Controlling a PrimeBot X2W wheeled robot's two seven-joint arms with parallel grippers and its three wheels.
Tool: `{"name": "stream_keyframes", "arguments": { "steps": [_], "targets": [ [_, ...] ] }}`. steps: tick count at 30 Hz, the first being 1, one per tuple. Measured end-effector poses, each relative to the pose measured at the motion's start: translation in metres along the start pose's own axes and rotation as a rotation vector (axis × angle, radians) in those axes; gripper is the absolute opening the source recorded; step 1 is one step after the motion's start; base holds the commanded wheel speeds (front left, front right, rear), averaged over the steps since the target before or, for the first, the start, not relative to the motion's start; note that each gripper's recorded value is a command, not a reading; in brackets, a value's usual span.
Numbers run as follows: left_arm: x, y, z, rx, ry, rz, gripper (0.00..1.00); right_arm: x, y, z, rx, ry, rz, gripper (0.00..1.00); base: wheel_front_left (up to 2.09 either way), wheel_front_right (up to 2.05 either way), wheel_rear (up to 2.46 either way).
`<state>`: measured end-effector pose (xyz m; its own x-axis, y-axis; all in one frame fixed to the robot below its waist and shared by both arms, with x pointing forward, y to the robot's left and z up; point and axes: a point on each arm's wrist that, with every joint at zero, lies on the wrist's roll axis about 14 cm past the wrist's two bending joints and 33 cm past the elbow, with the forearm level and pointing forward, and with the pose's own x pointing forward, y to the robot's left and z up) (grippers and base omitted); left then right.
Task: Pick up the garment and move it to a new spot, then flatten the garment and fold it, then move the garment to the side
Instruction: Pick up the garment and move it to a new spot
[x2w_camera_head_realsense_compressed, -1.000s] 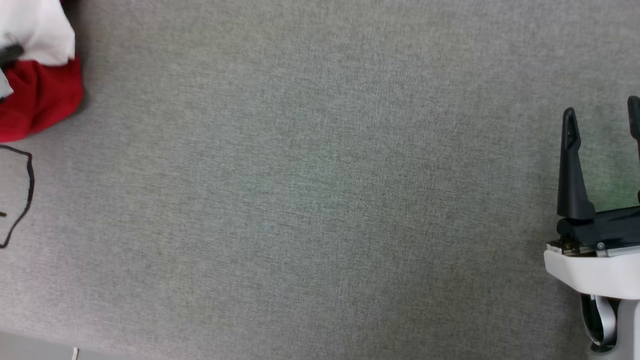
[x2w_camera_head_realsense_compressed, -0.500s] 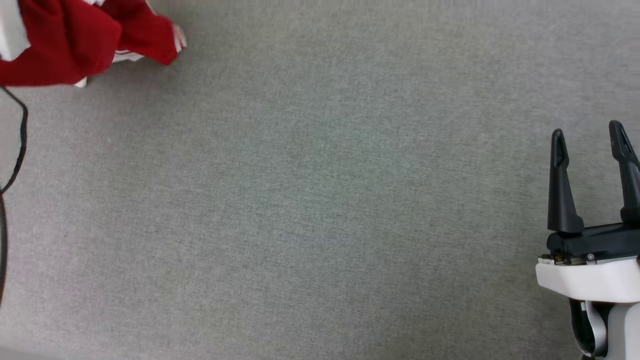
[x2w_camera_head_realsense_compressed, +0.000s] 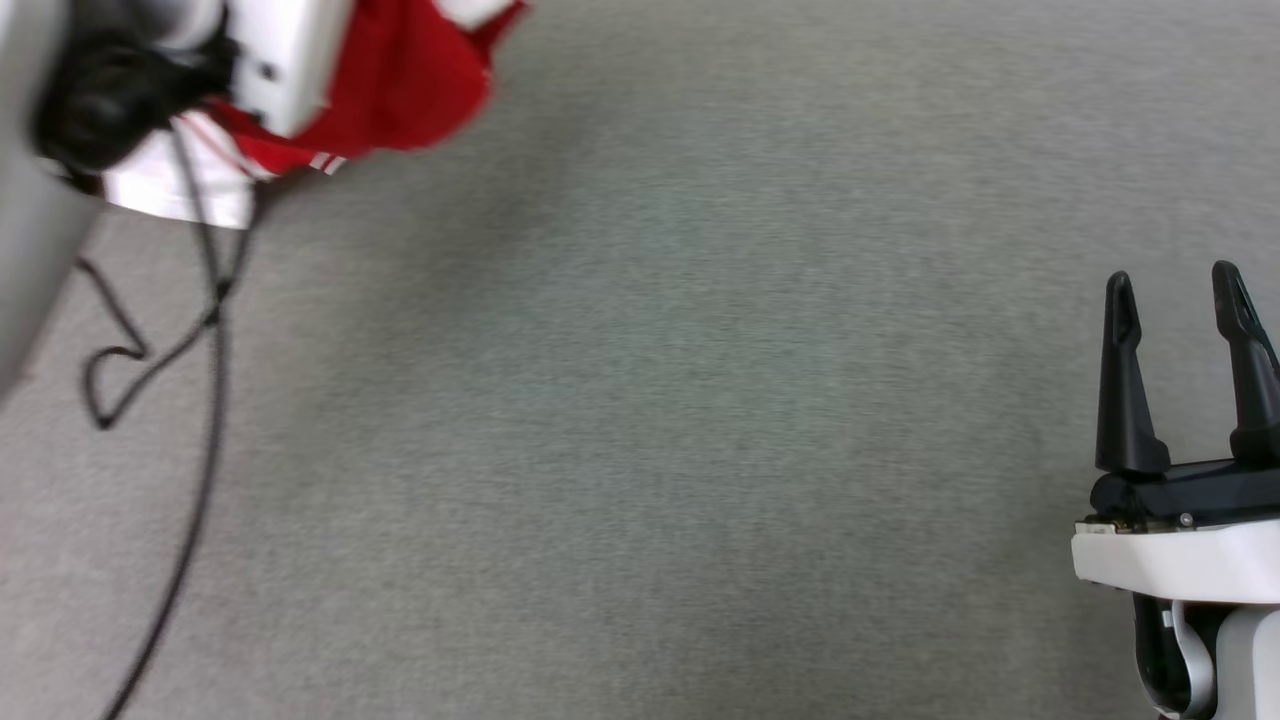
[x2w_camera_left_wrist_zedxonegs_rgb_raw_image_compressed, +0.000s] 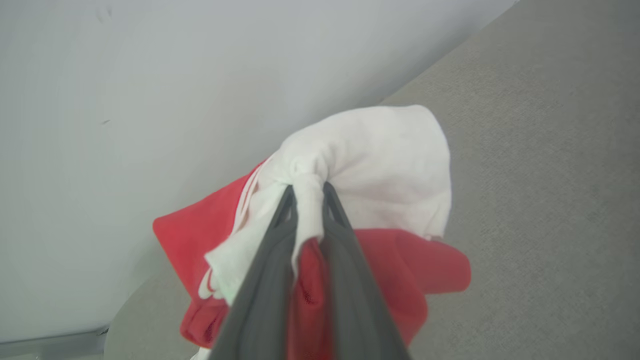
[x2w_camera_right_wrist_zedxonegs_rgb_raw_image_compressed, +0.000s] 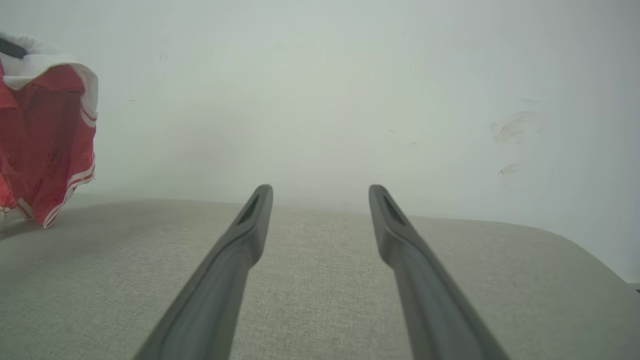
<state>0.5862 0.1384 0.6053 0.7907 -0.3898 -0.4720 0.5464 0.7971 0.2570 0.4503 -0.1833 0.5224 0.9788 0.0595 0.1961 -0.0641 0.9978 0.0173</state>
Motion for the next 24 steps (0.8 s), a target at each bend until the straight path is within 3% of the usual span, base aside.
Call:
{"name": "stream_keyframes", "arguments": {
  "steps": [7,16,24],
  "targets": [
    [0.038,-0.109,0.029,0.093,-0.064,-0.259,0.00,-0.018,-0.030,0.012,-0.023,-0.003,-0.085,1.00,0.00,0.00,0.00],
    [0.052,-0.242,0.032,0.214,-0.089,-0.559,0.00,-0.036,-0.054,0.021,-0.041,-0.003,-0.157,1.00,0.00,0.00,0.00],
    [0.051,-0.315,-0.012,0.201,0.003,-0.746,0.00,-0.044,-0.066,0.020,-0.051,0.011,-0.193,1.00,0.00,0.00,0.00]
  ]
}}
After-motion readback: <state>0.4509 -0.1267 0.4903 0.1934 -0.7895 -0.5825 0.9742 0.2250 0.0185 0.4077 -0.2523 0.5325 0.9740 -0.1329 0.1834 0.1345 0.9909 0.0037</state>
